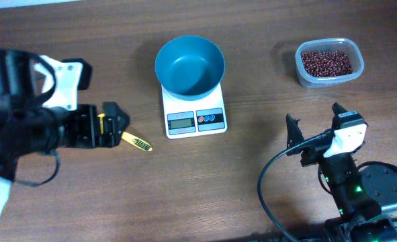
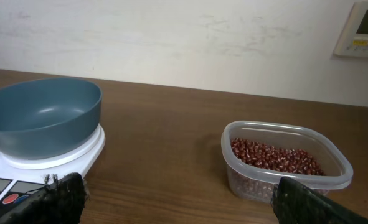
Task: Scoop item into bowl and weigh 50g on scale
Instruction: 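Grasp the yellow scoop handle with the left gripper and lift it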
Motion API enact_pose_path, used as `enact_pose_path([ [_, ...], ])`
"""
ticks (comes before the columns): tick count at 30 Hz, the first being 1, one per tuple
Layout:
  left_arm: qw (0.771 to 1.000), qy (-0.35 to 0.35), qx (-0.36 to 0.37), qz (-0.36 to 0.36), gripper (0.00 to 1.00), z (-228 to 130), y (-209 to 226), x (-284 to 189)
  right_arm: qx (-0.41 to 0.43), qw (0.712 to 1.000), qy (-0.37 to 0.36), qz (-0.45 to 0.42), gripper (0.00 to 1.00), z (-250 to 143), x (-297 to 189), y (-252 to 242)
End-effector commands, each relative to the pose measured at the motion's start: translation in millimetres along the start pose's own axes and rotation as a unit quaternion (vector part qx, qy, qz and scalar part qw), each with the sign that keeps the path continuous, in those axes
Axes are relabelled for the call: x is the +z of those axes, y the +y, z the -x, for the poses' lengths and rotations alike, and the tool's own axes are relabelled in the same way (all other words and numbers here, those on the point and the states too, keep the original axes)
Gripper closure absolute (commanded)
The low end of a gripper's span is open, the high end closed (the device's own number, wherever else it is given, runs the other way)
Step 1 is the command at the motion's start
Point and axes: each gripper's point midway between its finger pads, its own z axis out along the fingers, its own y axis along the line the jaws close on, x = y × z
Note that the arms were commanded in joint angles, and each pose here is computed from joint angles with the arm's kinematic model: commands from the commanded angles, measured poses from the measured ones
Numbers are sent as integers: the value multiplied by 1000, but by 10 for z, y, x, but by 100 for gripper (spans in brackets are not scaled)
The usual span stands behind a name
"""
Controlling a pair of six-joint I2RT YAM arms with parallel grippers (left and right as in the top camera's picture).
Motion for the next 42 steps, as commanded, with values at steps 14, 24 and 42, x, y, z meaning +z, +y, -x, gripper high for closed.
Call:
enact_pose_path([
  [14,904,58,-327,270,1,-455,1232,779,2,1000,2,7,1,-21,1,29],
  [24,900,70,-345,259,11,-595,1476,1372,2,1000,2,7,2,-21,1,29],
  [42,932,11,-347,104,100,-692,480,163,2,1000,2,7,1,-21,1,29],
])
